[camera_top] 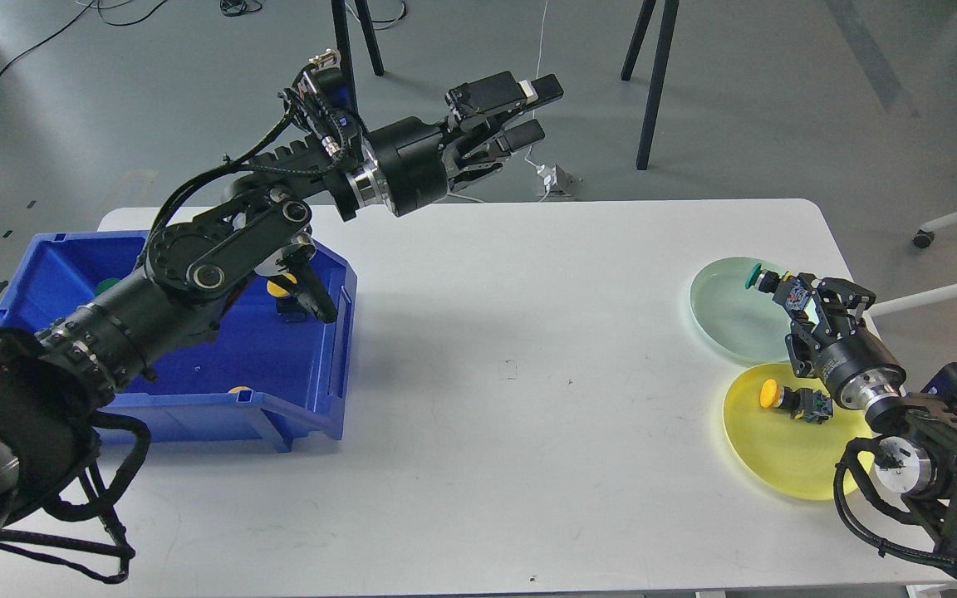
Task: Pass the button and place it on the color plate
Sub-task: 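Lower the green button onto the pale green plate with the right gripper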
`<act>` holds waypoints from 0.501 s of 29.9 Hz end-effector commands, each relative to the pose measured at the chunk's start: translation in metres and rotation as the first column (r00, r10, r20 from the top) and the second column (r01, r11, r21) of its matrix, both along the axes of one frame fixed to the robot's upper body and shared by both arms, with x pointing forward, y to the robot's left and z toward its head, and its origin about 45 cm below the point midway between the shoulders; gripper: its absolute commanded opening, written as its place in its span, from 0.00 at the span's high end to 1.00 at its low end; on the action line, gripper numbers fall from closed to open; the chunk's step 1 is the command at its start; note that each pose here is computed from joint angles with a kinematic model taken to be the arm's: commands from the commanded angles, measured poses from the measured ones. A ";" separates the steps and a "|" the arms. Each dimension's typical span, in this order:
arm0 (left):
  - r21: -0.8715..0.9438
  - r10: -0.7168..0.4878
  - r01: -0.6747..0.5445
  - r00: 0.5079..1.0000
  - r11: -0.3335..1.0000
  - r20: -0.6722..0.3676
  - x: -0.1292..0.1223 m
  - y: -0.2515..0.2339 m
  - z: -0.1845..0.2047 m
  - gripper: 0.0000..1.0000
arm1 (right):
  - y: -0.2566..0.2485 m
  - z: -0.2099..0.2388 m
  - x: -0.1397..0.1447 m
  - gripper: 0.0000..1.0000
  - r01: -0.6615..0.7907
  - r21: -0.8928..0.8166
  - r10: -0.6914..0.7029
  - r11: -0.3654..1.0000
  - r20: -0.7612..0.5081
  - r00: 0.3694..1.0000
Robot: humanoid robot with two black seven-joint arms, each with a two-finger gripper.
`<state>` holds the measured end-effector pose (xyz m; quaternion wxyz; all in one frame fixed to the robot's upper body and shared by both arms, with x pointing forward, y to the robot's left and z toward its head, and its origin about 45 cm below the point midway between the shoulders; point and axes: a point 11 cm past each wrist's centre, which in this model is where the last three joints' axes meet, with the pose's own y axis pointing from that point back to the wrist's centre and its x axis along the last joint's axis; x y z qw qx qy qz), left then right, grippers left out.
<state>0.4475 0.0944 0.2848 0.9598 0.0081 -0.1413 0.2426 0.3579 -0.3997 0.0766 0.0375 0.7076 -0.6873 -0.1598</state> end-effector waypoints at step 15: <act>0.000 0.000 0.000 1.000 1.000 0.000 0.000 0.000 0.000 0.23 | 0.004 0.002 0.002 0.51 -0.007 0.008 0.007 1.000 0.007 1.000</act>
